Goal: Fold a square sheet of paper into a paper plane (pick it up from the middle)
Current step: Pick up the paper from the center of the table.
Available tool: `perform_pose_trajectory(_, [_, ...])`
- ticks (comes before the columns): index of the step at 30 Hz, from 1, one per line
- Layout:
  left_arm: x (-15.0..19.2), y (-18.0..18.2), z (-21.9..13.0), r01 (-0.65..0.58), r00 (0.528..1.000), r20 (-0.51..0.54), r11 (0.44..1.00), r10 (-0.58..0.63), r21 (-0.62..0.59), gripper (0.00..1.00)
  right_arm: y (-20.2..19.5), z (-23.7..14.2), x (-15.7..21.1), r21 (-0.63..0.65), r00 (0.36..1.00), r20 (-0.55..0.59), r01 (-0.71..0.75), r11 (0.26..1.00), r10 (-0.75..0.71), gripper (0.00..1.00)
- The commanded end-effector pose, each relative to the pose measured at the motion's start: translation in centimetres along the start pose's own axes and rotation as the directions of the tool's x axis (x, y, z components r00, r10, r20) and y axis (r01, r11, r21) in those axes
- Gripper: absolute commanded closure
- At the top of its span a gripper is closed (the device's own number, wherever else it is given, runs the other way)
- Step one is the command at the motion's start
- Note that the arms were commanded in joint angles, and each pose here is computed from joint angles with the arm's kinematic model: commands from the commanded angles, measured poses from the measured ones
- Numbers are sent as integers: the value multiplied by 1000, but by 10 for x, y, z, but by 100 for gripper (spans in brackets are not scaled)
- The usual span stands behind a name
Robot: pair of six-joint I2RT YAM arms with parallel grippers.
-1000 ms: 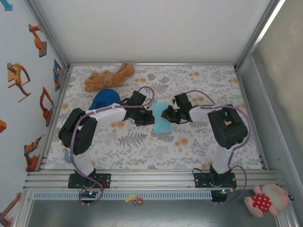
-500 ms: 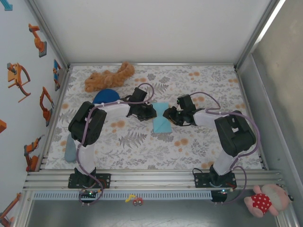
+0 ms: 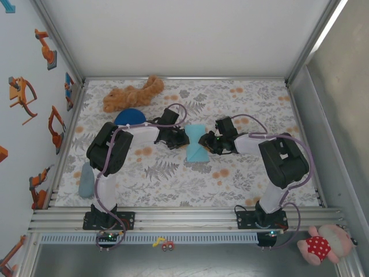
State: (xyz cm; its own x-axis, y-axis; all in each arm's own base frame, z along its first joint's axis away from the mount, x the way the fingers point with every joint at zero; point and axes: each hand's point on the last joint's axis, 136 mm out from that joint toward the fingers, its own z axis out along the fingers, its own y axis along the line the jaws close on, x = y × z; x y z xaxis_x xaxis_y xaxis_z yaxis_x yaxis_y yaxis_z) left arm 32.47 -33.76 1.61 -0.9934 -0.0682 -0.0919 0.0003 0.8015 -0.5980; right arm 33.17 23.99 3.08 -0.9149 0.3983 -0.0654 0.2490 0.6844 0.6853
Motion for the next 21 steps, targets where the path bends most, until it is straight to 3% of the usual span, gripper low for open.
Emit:
perform_pose_trajectory(1, [4, 18, 6, 44, 999, -22, 997, -46, -61, 86, -3, 5, 0, -7, 1000, -13, -19, 1000, 19, 70])
perform_pose_trajectory(21, [1, 13, 3, 54, 998, -14, 998, -55, -35, 85, 13, 13, 13, -122, 998, -64, 21, 992, -29, 83])
